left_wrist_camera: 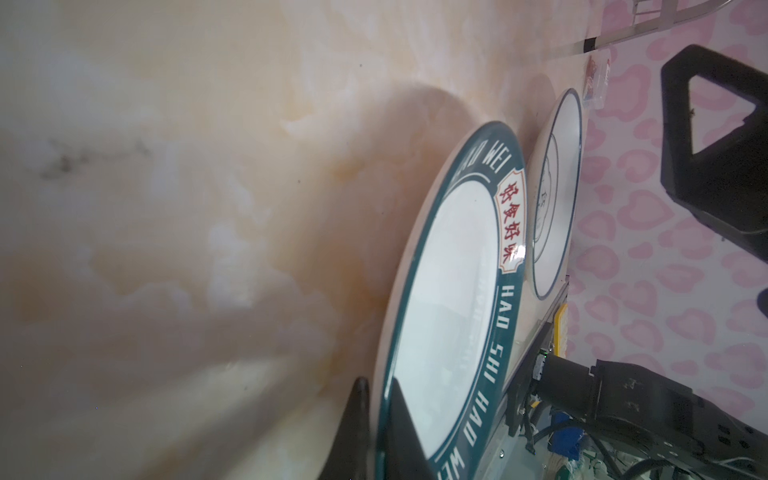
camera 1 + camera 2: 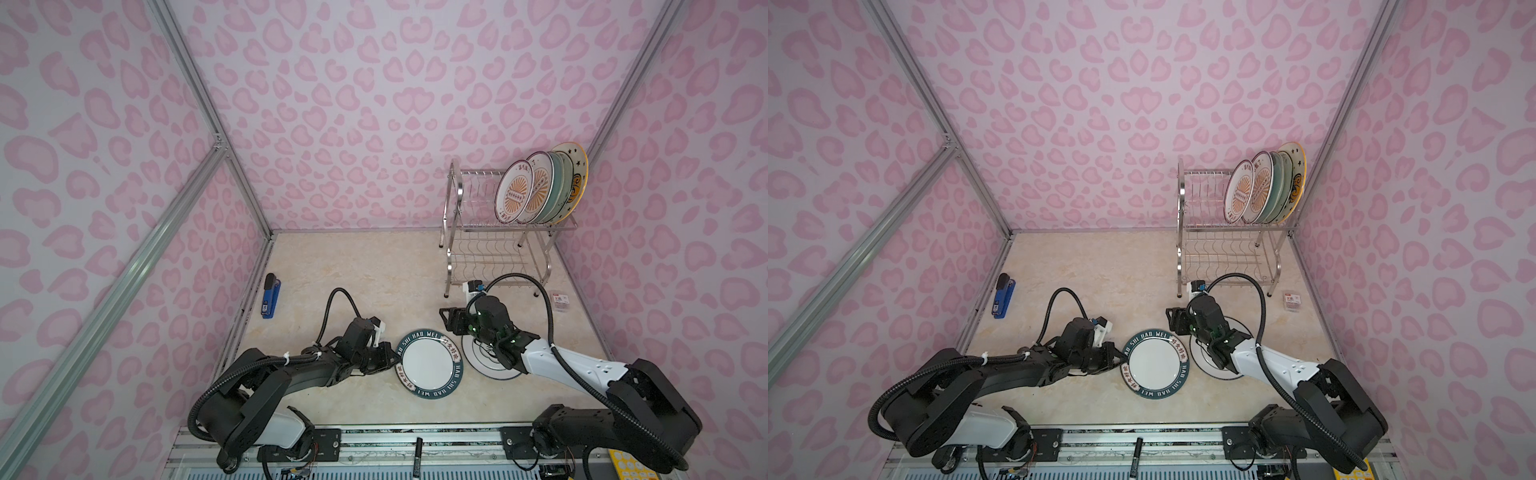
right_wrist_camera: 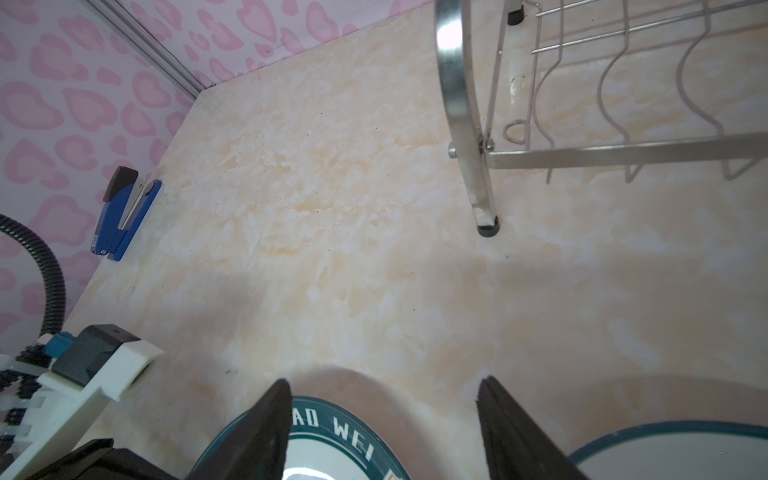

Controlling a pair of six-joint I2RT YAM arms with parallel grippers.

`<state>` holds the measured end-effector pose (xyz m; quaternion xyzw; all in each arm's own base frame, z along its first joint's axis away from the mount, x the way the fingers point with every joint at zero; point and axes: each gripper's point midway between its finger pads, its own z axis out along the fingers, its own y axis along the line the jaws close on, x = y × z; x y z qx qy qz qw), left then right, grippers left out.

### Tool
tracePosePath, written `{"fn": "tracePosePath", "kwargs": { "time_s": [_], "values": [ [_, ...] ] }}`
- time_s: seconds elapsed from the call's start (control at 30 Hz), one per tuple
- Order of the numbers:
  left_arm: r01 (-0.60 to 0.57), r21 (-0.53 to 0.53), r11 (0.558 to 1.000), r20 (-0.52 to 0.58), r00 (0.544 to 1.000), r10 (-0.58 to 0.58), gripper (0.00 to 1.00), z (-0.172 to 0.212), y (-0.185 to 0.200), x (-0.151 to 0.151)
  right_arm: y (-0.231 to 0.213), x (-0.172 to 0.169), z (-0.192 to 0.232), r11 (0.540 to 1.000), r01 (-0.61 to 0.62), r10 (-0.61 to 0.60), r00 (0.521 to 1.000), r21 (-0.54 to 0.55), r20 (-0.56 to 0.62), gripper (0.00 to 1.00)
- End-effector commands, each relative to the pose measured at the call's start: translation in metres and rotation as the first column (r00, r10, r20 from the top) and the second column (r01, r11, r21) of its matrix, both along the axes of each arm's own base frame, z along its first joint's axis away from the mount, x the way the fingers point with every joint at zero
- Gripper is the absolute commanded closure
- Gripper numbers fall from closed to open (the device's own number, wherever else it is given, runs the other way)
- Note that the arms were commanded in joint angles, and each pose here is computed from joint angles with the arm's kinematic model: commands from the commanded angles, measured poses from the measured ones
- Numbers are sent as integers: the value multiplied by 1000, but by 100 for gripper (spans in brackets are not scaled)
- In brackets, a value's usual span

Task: Load the plates into the dish rack
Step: 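Grip the green-rimmed plate's rim with the left gripper and tilt it up, then slide the green-rimmed plate away with the left gripper while the right gripper approaches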

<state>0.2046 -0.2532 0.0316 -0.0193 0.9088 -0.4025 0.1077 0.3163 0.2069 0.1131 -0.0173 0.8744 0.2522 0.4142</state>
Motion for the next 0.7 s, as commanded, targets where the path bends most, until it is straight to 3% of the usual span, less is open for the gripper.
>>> {"fn": "tracePosePath", "kwargs": {
  "time_s": [0.0,0.33,0.67],
  "values": [
    [-12,17,1000,14,1000,12,97,-1,1,5,0,2,2,1000,4,-4,1000,1,14,30],
    [-15,-42,999,46,999,17,97,17,-11,23,-4,1,21,1000,14,-14,999,5,46,30],
    [-54,-39,998,74,996,56,97,30,10,34,-11,-3,37,1000,26,-26,997,9,75,30]
  ]
}}
